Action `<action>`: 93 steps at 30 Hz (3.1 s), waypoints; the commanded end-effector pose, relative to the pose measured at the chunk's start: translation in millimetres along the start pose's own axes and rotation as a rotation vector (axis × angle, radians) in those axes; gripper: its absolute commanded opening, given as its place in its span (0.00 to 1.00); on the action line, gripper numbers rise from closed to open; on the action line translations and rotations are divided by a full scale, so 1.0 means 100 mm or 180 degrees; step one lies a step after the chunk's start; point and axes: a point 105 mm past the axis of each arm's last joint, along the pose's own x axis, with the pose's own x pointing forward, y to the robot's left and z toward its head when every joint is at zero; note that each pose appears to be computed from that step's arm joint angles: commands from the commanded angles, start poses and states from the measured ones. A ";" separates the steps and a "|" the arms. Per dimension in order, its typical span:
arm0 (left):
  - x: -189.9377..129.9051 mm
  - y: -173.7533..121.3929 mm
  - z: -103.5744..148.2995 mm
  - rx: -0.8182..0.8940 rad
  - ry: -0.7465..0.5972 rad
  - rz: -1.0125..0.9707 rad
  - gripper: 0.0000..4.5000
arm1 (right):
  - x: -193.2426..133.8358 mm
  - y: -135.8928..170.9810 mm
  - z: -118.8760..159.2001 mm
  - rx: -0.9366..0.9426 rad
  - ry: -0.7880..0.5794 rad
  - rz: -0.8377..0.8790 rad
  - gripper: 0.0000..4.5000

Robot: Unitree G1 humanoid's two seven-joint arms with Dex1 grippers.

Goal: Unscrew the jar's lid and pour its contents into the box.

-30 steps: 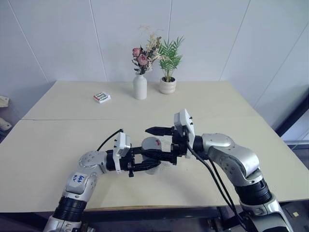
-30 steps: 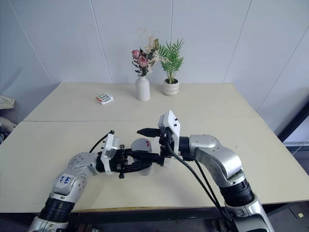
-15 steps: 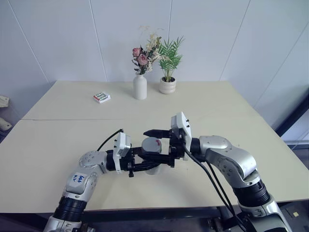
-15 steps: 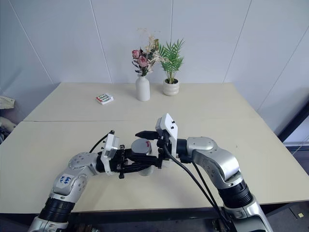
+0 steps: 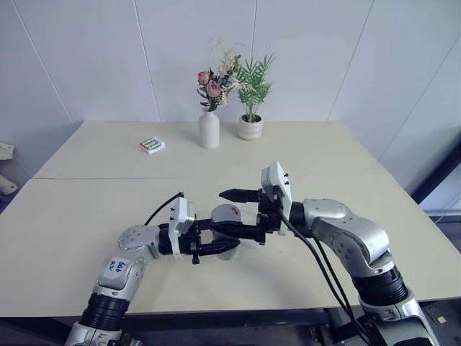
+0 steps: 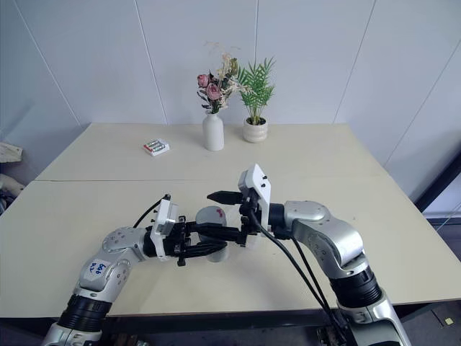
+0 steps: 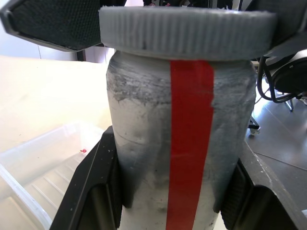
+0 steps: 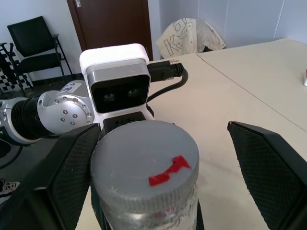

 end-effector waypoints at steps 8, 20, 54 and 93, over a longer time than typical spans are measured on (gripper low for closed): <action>0.02 -0.04 0.08 0.0112 -0.0081 -0.0073 0.45 | -0.31 -0.17 0.11 -0.0101 -0.0008 -0.0269 0.99; 0.03 -0.03 0.08 0.0117 -0.0085 -0.0079 0.45 | -0.48 -0.24 0.09 -0.0057 -0.0002 -0.0370 0.99; 0.04 -0.04 0.10 0.0116 -0.0089 -0.0082 0.45 | -0.01 0.09 0.10 -0.0034 -0.0226 0.0271 0.99; 0.05 -0.07 0.09 0.0090 -0.0086 -0.0121 0.45 | -0.18 -0.06 0.10 -0.0024 -0.0186 0.0043 0.99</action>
